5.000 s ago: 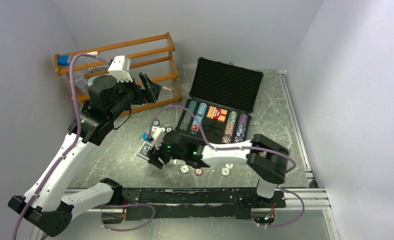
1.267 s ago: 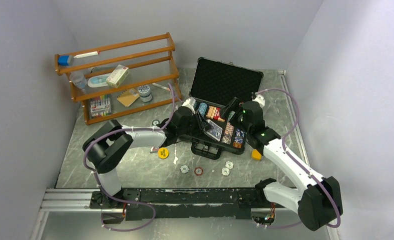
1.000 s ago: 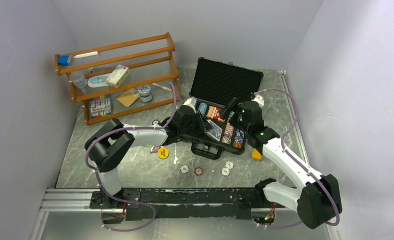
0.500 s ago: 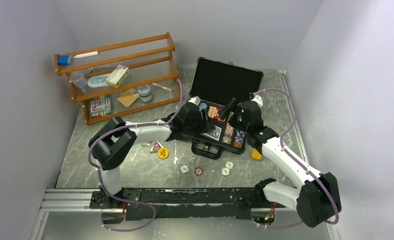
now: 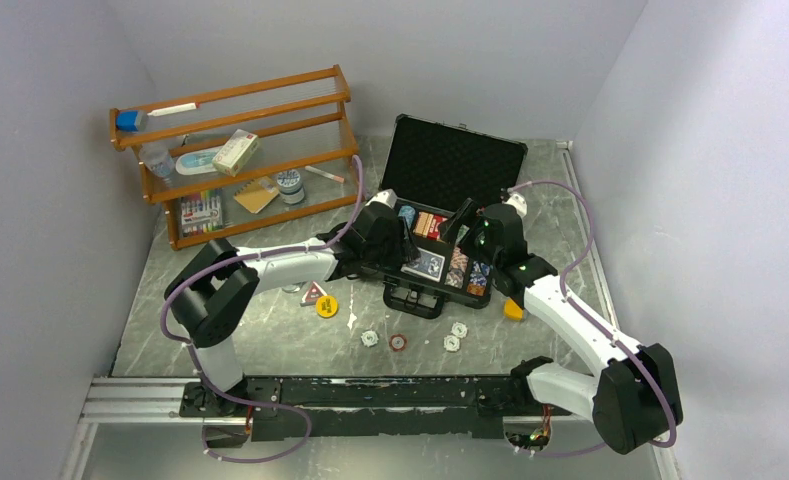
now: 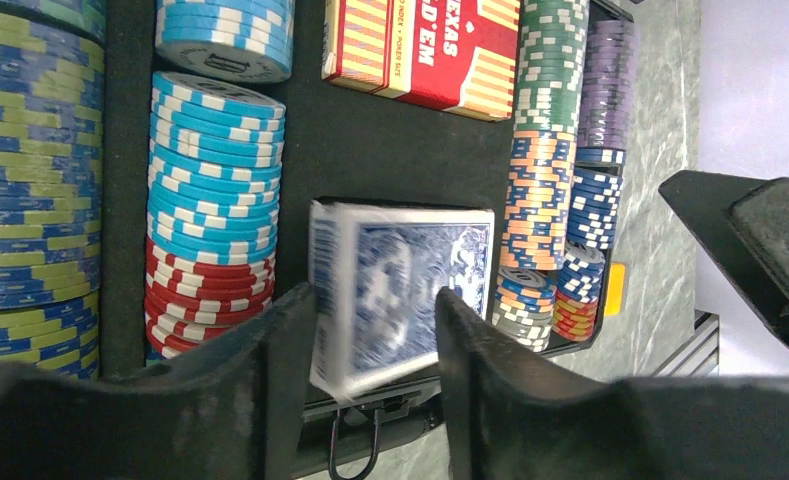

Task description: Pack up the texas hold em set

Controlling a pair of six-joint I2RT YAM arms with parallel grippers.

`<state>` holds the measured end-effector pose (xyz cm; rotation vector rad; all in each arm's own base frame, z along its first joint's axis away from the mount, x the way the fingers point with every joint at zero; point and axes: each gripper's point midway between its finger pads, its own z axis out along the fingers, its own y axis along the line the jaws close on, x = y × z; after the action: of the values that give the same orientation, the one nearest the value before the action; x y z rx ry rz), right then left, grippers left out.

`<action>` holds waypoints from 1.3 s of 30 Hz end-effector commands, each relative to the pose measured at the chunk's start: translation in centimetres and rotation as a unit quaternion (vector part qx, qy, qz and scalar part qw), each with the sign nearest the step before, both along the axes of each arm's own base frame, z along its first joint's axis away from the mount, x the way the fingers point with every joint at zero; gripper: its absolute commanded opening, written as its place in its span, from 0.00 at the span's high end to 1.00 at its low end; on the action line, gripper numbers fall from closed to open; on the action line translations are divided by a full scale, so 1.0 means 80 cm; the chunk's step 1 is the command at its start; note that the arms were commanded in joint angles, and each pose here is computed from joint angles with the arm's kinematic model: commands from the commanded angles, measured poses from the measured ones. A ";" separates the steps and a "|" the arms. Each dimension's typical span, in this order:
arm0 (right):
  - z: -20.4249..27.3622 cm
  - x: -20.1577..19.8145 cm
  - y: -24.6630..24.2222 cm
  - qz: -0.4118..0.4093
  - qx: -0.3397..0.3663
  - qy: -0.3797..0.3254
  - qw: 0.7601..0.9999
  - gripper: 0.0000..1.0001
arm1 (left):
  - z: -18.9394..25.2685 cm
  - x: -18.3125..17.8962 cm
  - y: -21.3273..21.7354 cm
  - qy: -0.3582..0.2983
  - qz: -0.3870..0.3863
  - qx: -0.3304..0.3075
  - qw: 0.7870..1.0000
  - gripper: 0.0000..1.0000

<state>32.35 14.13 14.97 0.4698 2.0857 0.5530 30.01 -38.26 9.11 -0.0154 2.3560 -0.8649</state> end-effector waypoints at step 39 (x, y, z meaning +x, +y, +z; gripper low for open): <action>0.014 -0.011 0.097 0.216 -0.031 -0.036 0.975 0.10 | 0.231 0.003 0.205 -0.220 0.203 0.045 0.953 0.46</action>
<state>31.82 18.84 14.95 0.0925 2.1677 0.7072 30.69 -27.94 26.86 -0.1473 1.9211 -0.7326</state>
